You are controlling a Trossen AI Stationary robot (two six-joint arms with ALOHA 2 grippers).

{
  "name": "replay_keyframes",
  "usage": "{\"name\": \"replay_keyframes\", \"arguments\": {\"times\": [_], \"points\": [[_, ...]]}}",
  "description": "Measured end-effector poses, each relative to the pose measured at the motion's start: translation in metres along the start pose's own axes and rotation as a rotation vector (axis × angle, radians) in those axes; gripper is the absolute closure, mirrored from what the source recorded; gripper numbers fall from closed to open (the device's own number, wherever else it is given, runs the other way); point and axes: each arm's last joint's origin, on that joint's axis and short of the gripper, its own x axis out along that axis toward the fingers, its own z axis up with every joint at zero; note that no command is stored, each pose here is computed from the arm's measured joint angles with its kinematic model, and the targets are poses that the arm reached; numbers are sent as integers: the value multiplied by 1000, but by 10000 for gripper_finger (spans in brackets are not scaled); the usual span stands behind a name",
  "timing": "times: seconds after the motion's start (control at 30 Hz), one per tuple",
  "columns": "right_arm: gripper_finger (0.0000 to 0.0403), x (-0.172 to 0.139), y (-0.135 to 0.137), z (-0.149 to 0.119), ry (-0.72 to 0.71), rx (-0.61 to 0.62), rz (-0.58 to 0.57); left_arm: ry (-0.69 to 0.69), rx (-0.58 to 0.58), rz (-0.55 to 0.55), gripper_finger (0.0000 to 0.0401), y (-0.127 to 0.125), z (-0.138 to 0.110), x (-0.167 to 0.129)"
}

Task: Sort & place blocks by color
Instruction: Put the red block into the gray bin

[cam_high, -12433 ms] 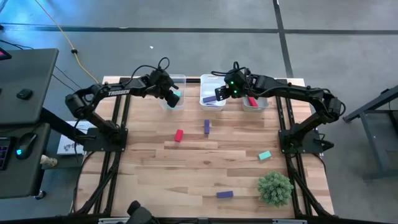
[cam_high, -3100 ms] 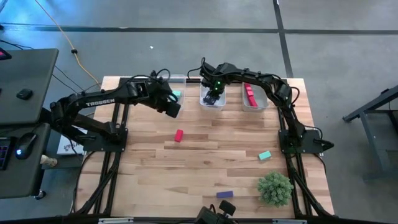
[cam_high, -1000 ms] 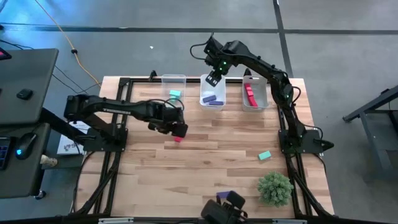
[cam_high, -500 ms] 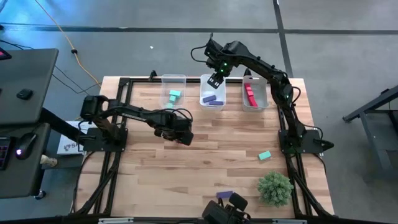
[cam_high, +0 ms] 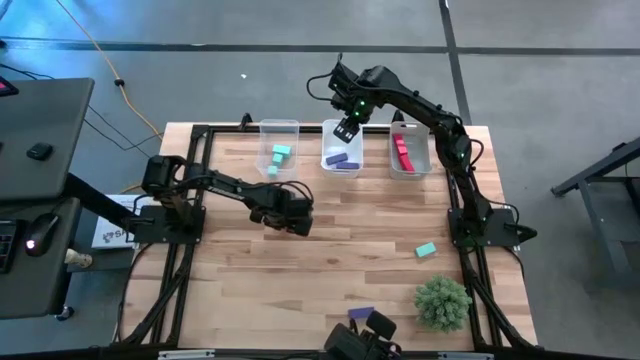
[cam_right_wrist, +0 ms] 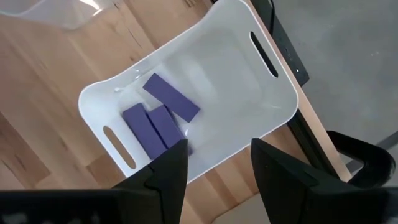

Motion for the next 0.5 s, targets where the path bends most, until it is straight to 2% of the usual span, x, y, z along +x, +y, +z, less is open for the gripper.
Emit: {"name": "replay_keyframes", "arguments": {"times": [0.27,0.5], "points": [[237,0,0,1,-5,0,8,-50,38,21,246,0,0,3],[237,0,0,1,-8,-23,9,-95,91,43,300,0,0,4]]}}
